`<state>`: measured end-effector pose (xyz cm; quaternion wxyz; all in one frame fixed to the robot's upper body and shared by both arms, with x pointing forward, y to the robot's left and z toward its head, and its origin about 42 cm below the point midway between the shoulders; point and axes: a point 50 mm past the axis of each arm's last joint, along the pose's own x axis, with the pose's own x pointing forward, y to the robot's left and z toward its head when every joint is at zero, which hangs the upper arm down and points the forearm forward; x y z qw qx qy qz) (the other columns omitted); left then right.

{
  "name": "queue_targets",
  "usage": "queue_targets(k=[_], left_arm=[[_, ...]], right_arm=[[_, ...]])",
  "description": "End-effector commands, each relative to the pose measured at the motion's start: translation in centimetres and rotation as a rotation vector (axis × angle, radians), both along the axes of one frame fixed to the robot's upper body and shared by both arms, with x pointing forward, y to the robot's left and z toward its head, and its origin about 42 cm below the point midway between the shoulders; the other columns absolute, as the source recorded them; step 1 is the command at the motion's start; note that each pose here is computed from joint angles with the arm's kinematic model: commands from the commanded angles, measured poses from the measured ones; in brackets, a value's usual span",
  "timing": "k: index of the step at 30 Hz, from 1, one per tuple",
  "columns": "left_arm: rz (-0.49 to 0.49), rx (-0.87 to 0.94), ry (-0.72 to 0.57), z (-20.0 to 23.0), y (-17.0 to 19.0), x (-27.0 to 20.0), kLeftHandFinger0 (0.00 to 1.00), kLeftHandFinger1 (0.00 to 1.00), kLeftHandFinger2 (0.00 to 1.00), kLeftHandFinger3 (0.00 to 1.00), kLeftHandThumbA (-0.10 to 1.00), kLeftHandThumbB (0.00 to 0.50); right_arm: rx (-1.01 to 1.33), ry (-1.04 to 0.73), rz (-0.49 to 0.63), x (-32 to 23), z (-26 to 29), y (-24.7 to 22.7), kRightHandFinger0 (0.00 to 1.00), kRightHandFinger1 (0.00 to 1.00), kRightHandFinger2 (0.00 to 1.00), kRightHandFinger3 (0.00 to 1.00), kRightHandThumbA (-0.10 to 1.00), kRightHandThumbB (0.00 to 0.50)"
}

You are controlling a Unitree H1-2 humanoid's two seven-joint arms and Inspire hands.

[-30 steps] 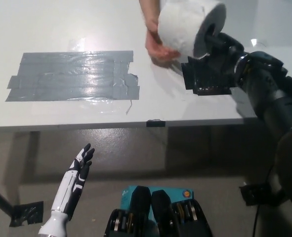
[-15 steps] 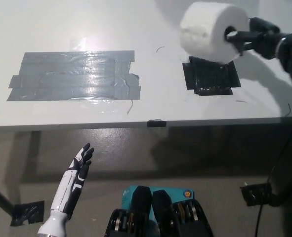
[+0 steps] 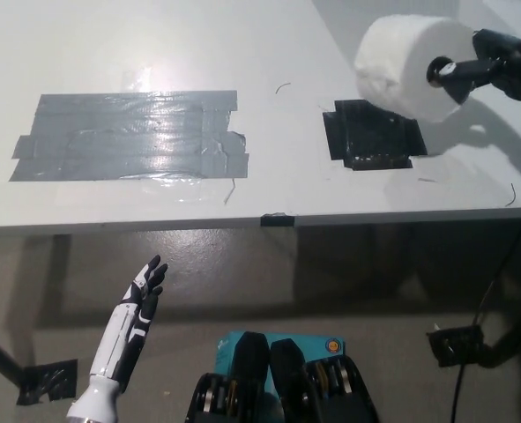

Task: A person hands over a roll of toilet paper to the robot , and the robot inserts its right thumb into the hole in the centre to grab the roll, and then places it on the balck area on the desk.

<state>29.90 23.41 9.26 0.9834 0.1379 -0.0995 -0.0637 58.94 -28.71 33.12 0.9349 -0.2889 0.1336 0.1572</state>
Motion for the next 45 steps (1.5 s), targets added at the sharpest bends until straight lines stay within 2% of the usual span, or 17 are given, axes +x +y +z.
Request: queue_targets(k=[1, 4, 6, 9, 12, 13, 14, 16, 18, 19, 20, 21, 23, 28, 36, 41, 45], left_arm=[[-0.006, 0.01, -0.042, 0.9, 0.3, 0.4, 1.0, 1.0, 1.0, 1.0, 1.0, 0.178], [-0.01, 0.019, -0.039, 1.1, 0.2, 0.5, 1.0, 1.0, 1.0, 1.0, 1.0, 0.177], [-0.013, 0.022, -0.04, 1.2, 0.2, 0.5, 1.0, 1.0, 1.0, 1.0, 1.0, 0.176], [-0.015, 0.012, -0.035, 1.1, 0.2, 0.4, 1.0, 1.0, 1.0, 1.0, 1.0, 0.194], [-0.015, 0.018, -0.041, 1.2, 0.1, 0.5, 1.0, 1.0, 1.0, 1.0, 1.0, 0.189], [-0.017, 0.023, -0.047, 1.3, 0.1, 0.5, 1.0, 1.0, 1.0, 1.0, 1.0, 0.181], [-0.016, 0.022, -0.047, 1.3, 0.1, 0.6, 1.0, 1.0, 1.0, 1.0, 1.0, 0.181], [-0.014, 0.016, -0.045, 1.2, 0.1, 0.6, 1.0, 1.0, 1.0, 1.0, 1.0, 0.188], [-0.014, 0.017, -0.044, 1.1, 0.1, 0.6, 1.0, 1.0, 1.0, 1.0, 1.0, 0.188], [-0.015, 0.017, -0.044, 1.1, 0.1, 0.6, 1.0, 1.0, 1.0, 1.0, 1.0, 0.188], [-0.016, 0.026, -0.049, 1.2, 0.2, 0.6, 1.0, 1.0, 1.0, 1.0, 1.0, 0.194], [-0.016, 0.029, -0.048, 1.2, 0.2, 0.6, 1.0, 1.0, 1.0, 1.0, 1.0, 0.196], [-0.016, 0.034, -0.045, 1.2, 0.3, 0.6, 1.0, 1.0, 1.0, 1.0, 1.0, 0.19], [-0.018, 0.034, -0.046, 1.1, 0.2, 0.6, 1.0, 1.0, 1.0, 1.0, 1.0, 0.189], [-0.013, 0.042, -0.045, 1.2, 0.2, 0.7, 1.0, 1.0, 1.0, 1.0, 1.0, 0.193], [-0.017, 0.038, -0.046, 1.2, 0.1, 0.7, 1.0, 1.0, 1.0, 1.0, 1.0, 0.195], [-0.017, 0.038, -0.044, 1.2, 0.1, 0.6, 1.0, 1.0, 1.0, 1.0, 1.0, 0.193]], right_arm=[[-0.18, -0.115, 0.08, 0.4, 3.1, 0.4, 0.24, 0.7, 1.0, 1.0, -0.1, 0.185], [-0.244, -0.095, 0.103, 0.4, 2.4, 1.1, 0.25, 0.73, 1.0, 0.98, -0.1, 0.196], [-0.255, -0.08, 0.109, 0.4, 1.9, 1.6, 0.32, 0.76, 0.97, 0.94, -0.1, 0.208], [-0.244, -0.051, 0.121, 0.3, 0.8, 2.2, 0.24, 0.65, 0.87, 0.94, -0.1, 0.219], [-0.189, -0.032, 0.105, 0.2, 0.1, 2.5, 0.23, 0.61, 0.82, 0.85, -0.08, 0.248], [-0.161, -0.019, 0.106, 0.1, -0.2, 2.6, 0.28, 0.66, 0.92, 0.95, -0.04, 0.256], [-0.154, 0.018, 0.114, 0.1, -0.4, 2.7, 0.42, 0.71, 0.91, 1.0, 0.11, 0.262], [-0.204, 0.064, 0.181, -0.1, -0.4, 2.8, 0.73, 0.9, 1.0, 1.0, 0.25, 0.277], [-0.165, 0.121, 0.213, -0.2, -0.3, 2.9, 0.9, 1.0, 1.0, 1.0, 0.32, 0.289], [-0.156, 0.132, 0.218, -0.2, -0.2, 2.9, 0.92, 1.0, 1.0, 1.0, 0.33, 0.291], [-0.122, 0.151, 0.221, -0.3, -0.3, 3.0, 1.0, 1.0, 1.0, 1.0, 0.4, 0.316], [-0.116, 0.151, 0.219, -0.3, -0.3, 3.0, 1.0, 1.0, 1.0, 1.0, 0.45, 0.342], [-0.125, 0.136, 0.225, -0.2, -0.2, 3.0, 1.0, 1.0, 1.0, 1.0, 0.55, 0.322], [-0.143, 0.095, 0.239, -0.1, 0.3, 3.4, 1.0, 1.0, 1.0, 1.0, 0.69, 0.296], [-0.19, 0.014, 0.289, 0.2, 2.2, 4.8, 1.0, 1.0, 1.0, 1.0, 0.87, 0.315], [-0.179, -0.035, 0.23, 0.5, 3.4, 5.3, 1.0, 1.0, 1.0, 1.0, 0.87, 0.377], [-0.082, -0.051, 0.192, 0.7, 5.3, 5.8, 1.0, 1.0, 1.0, 1.0, 0.79, 0.356]])
